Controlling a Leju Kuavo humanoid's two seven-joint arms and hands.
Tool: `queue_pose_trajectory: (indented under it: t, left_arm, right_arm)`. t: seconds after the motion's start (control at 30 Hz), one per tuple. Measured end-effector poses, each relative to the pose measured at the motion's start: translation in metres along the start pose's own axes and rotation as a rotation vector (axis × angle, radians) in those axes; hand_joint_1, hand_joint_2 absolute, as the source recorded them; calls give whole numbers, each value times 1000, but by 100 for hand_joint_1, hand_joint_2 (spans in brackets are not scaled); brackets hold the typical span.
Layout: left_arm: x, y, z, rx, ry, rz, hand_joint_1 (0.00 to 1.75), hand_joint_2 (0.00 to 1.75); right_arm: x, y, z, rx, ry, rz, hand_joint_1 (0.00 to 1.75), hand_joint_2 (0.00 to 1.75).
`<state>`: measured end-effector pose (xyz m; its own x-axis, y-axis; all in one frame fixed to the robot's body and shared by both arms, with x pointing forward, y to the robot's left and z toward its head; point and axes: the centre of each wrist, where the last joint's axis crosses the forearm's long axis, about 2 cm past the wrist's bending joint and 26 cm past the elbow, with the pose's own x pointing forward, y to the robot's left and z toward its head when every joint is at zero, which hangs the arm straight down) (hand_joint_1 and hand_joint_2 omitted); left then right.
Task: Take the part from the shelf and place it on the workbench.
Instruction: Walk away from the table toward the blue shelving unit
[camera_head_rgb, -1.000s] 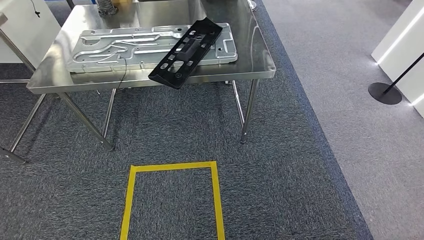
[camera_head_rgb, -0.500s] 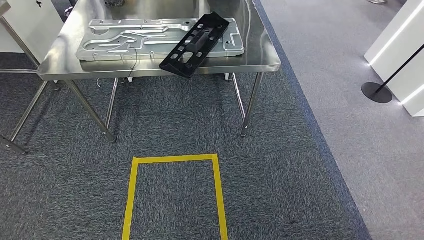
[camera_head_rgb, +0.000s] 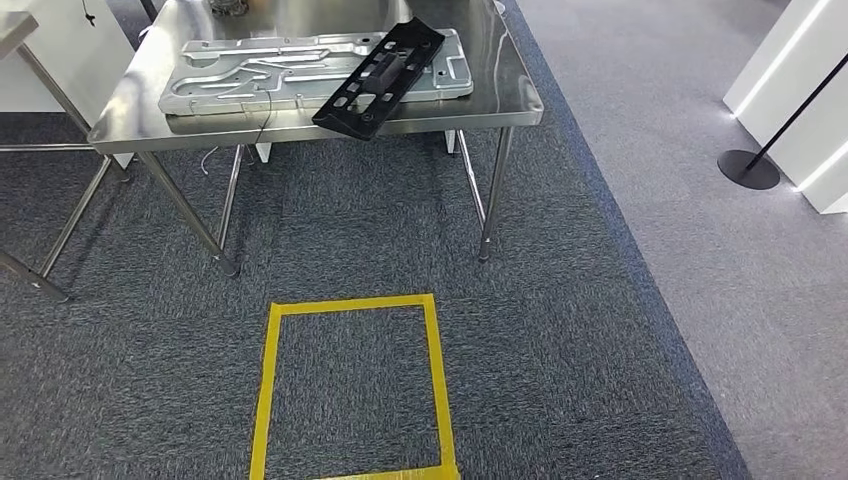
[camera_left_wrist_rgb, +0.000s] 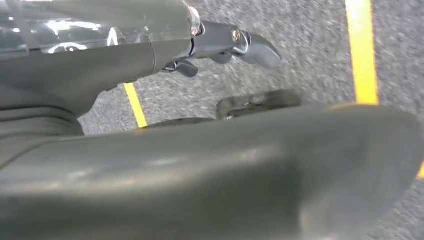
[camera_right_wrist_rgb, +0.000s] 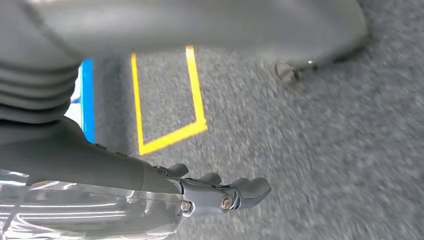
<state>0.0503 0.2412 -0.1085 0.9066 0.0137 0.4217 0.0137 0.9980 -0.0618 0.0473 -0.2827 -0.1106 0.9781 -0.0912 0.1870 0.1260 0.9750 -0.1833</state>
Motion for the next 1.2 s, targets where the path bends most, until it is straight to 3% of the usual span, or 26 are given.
queue_pose_trajectory:
  t: [0.03, 0.07, 0.17, 0.5, 0.9, 1.17, 1.2]
  left_arm:
    - [0, 0, 0, 6, 7, -2, 0, 175]
    - [0, 0, 0, 12, 16, -5, 0, 175]
    - [3, 1, -1, 24, 36, -15, 0, 175]
    - [1, 0, 0, 29, 133, 2, 0, 175]
    - [-4, -6, 2, -11, 156, -6, 0, 175]
    - [-19, -1, 7, -10, 187, 3, 0, 175]
    - [-21, 0, 7, -11, 190, 4, 0, 131]
  right_arm:
    - [0, 1, 0, 11, 3, -4, 0, 44]
    - [0, 1, 0, 19, 6, -8, 0, 44]
    - [1, 2, 0, 23, 22, -11, 0, 175]
    - [0, 4, 1, 17, 18, 16, 0, 175]
    - [-9, 4, 2, 27, 40, 38, 0, 175]
    - [10, -1, 0, 31, -35, 30, 0, 175]
    - [12, -2, 0, 32, -43, 29, 0, 131]
